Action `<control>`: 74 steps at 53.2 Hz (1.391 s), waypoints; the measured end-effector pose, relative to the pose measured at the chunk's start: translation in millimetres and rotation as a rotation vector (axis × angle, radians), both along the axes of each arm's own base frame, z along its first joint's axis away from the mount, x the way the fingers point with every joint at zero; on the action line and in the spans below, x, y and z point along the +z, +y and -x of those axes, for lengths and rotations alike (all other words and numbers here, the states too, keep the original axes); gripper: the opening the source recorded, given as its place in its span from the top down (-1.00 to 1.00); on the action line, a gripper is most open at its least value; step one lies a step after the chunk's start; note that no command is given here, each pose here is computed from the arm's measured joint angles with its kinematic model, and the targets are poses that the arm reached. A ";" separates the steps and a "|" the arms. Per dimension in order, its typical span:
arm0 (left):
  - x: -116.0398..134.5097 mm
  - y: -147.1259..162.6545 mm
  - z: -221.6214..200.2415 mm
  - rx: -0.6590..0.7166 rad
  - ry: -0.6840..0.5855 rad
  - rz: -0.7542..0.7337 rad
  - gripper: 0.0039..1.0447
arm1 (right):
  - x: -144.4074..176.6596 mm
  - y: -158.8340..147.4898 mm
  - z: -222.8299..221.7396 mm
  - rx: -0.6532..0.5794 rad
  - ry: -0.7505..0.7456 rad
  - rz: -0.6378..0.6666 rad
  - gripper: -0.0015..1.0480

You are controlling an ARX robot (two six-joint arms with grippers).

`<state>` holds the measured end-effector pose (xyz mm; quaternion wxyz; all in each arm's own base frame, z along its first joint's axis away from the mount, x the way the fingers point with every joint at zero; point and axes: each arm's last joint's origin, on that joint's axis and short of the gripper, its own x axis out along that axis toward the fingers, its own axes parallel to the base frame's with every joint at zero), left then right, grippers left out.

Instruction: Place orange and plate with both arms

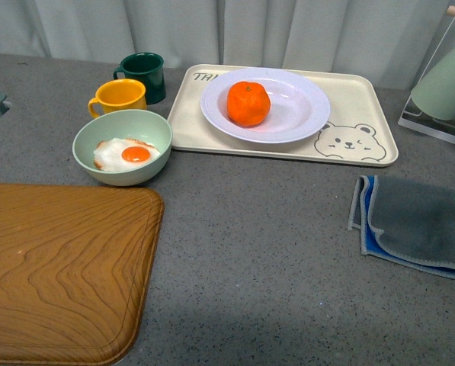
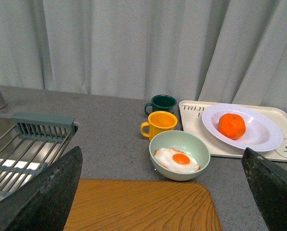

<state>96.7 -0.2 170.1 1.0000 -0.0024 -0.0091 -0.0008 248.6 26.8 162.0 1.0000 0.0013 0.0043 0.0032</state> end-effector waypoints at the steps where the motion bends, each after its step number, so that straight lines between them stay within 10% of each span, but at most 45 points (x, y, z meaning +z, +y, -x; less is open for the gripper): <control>1: 0.0 0.0 0.0 0.000 0.000 0.000 -0.88 | -1.1 -1.3 4.3 0.000 0.005 0.001 0.98; 74: 0.0 0.0 0.0 0.000 0.000 0.000 -0.88 | 5.3 -26.7 122.4 -0.006 -0.011 -0.001 0.98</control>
